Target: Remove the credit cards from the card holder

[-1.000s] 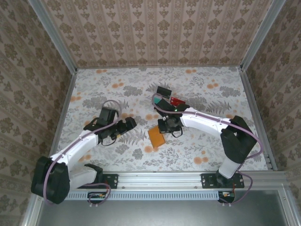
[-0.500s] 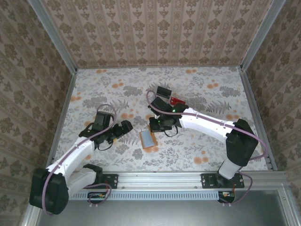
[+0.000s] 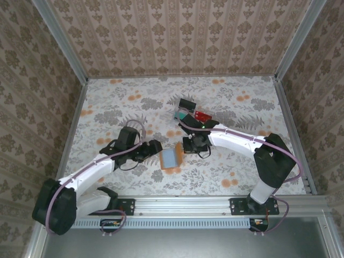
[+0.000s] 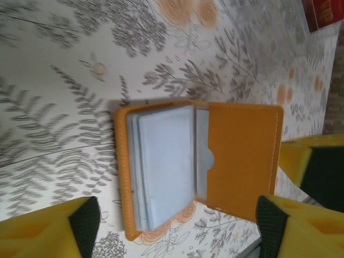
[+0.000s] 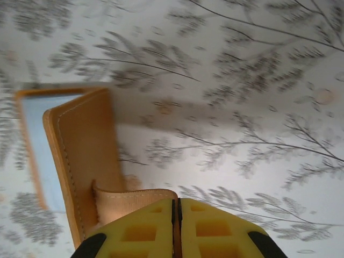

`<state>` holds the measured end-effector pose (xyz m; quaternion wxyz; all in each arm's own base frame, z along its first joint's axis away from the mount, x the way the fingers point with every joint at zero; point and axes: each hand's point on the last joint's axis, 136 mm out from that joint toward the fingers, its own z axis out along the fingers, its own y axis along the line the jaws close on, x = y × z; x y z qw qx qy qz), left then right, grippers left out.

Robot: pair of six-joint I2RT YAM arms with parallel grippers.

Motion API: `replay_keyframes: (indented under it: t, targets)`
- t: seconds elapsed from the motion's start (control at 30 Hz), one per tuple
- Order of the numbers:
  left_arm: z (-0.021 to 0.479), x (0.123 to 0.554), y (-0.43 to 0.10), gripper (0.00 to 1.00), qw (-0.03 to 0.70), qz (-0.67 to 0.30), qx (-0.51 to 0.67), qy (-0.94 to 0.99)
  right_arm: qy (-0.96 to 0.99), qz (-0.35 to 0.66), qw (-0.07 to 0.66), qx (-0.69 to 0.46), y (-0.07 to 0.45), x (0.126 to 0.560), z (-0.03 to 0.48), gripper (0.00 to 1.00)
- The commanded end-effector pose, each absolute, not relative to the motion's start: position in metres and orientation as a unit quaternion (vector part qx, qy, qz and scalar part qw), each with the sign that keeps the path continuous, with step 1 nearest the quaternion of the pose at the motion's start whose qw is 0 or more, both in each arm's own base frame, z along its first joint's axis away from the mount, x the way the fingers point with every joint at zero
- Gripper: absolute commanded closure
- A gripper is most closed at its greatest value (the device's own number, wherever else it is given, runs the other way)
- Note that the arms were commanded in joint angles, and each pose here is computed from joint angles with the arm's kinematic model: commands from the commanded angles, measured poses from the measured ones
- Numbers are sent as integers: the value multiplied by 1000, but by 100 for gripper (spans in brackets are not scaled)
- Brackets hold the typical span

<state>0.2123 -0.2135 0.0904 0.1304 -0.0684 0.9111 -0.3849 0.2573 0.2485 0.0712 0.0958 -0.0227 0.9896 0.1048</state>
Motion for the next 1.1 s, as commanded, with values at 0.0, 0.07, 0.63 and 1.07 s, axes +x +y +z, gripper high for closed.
replay_keyframes:
  t: [0.0,0.07,0.63,1.07]
  targets:
    - [94,215,-231,32,114,-413,-78,900,993,70,94,-16,226,250,67,89]
    - [90,213,-238,38,100,-412,-76,902,993,69,93,-14,223,250,64,89]
    - [85,210,-250,54,78,-370,-57,924,993,68,94,-21,222,250,59,89]
    - [59,205,-253,56,35,-328,-49,943,994,64,83,-21,222,248,49,90]
